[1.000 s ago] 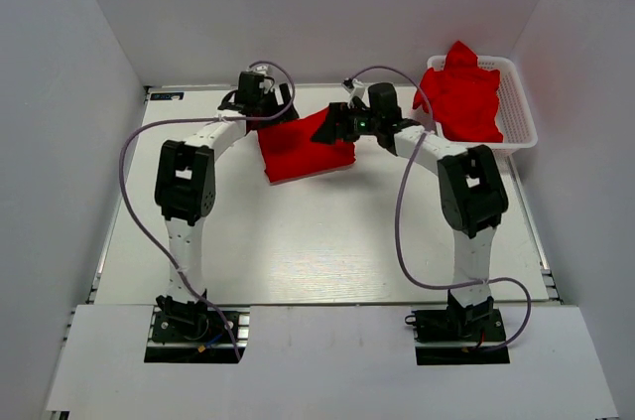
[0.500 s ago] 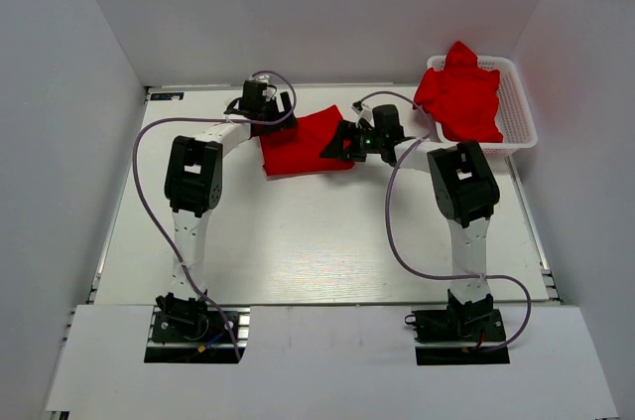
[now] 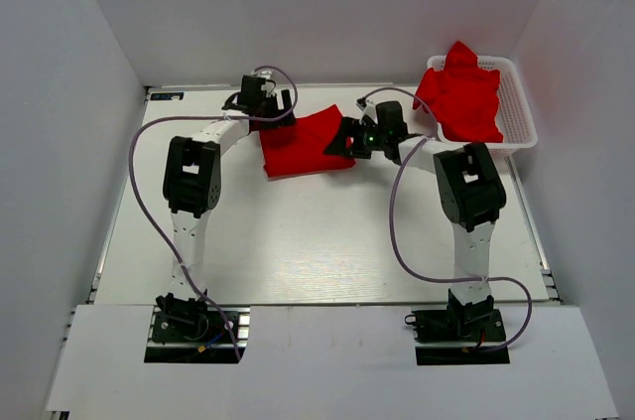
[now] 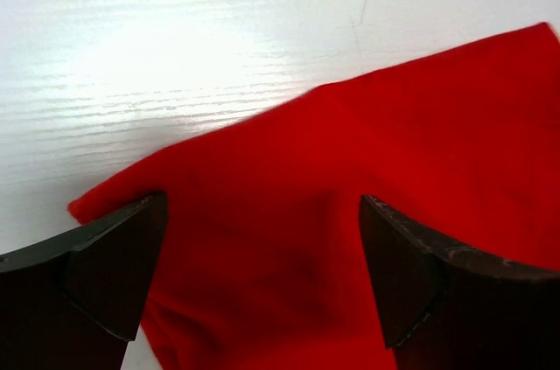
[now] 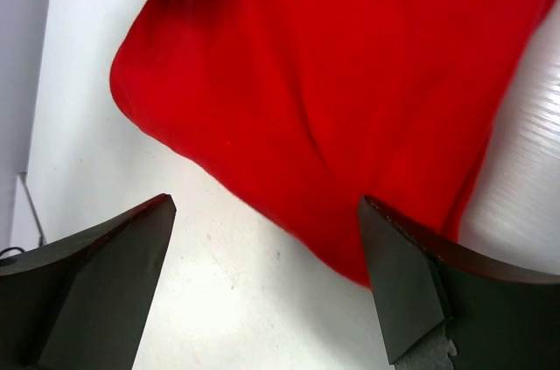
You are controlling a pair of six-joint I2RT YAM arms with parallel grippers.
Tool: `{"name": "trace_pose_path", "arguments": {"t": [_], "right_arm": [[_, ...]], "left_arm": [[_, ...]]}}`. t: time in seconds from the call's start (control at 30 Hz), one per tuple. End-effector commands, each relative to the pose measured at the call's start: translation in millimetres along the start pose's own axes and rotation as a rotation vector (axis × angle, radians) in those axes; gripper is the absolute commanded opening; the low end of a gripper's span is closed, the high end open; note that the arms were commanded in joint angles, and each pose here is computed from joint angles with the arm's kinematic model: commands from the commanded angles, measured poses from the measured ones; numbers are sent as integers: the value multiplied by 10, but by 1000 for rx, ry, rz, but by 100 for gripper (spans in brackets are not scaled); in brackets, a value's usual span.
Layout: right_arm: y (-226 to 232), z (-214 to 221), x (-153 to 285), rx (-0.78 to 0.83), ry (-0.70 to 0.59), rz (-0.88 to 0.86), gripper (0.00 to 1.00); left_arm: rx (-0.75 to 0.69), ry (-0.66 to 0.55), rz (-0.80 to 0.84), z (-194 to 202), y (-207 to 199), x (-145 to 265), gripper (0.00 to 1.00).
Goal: Fold and stack the t-shirts
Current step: Smooth out wrinkles on the folded tshirt
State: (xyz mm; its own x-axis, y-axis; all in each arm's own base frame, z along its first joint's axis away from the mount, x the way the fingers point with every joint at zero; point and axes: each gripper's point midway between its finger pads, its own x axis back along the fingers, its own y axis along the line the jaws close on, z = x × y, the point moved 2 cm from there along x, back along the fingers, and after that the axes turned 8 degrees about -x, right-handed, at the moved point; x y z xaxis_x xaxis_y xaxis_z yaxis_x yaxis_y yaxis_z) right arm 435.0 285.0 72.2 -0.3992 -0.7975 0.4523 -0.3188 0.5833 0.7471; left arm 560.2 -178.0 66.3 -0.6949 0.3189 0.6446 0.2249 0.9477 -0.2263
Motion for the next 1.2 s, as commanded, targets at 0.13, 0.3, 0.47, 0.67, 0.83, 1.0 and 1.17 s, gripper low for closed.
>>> {"name": "trace_pose_path", "arguments": {"t": [0.13,0.3,0.47,0.67,0.83,1.0,1.17], "right_arm": [[512,-424,504,141,-120,26,91],[688,-582,501,160,-134,-25,91],[675,-774,298,148,-110,-49,91],[601,-1064,-55,132,-120,-68,91],[5,-797,-462,22,-53,6,91],[-301,-719,-530,-22,-70,101,91],[-314,-771,-537,-9,-63,125,91]], "left_arm": [[-159,-153,71,-801,-363,918,100],[-177,-124,303,-392,-663,1132,100],[-228,-120,486,-23,-934,1227,100],[-218,-13,567,708,-958,1124,100],[-199,83,485,1160,-752,1022,100],[-179,163,444,1431,-644,988,100],[-183,135,418,1304,-610,1071,100]]}}
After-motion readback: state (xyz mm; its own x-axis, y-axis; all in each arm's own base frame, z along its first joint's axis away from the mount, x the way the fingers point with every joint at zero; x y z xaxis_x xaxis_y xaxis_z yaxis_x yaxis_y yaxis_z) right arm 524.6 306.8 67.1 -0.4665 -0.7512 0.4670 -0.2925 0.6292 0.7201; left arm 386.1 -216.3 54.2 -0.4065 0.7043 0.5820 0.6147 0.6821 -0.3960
